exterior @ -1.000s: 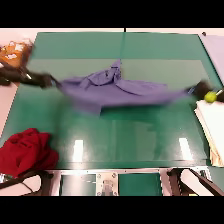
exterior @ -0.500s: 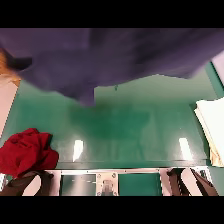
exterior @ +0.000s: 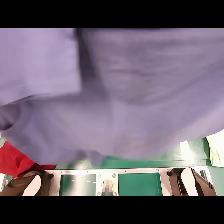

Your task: Fold the shirts.

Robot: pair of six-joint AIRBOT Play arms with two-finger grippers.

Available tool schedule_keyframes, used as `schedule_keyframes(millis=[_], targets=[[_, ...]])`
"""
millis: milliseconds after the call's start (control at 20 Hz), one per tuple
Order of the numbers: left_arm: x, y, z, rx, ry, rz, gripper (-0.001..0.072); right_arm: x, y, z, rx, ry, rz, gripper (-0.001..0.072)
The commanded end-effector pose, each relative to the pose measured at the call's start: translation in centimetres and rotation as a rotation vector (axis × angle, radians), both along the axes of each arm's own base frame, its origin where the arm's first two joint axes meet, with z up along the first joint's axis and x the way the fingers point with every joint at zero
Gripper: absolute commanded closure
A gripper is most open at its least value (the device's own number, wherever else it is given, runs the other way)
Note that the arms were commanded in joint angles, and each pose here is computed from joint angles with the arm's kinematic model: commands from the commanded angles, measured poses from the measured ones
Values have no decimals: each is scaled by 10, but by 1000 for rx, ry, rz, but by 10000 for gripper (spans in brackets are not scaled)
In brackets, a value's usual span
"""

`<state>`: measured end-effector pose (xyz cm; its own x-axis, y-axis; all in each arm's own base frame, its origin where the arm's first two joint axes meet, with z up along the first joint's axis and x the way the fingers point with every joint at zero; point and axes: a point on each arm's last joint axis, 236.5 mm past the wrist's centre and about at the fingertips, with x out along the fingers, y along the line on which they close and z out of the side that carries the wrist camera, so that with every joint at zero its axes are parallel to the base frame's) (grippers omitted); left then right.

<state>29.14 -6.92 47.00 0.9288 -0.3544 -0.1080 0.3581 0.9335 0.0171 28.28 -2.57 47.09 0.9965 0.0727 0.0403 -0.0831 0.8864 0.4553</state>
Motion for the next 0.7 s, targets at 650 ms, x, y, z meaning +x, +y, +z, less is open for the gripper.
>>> schedule_keyframes(millis=[650], targets=[[251, -27, -463, -375, 832, 47, 685, 247, -43, -518, 418, 815, 69, 693]])
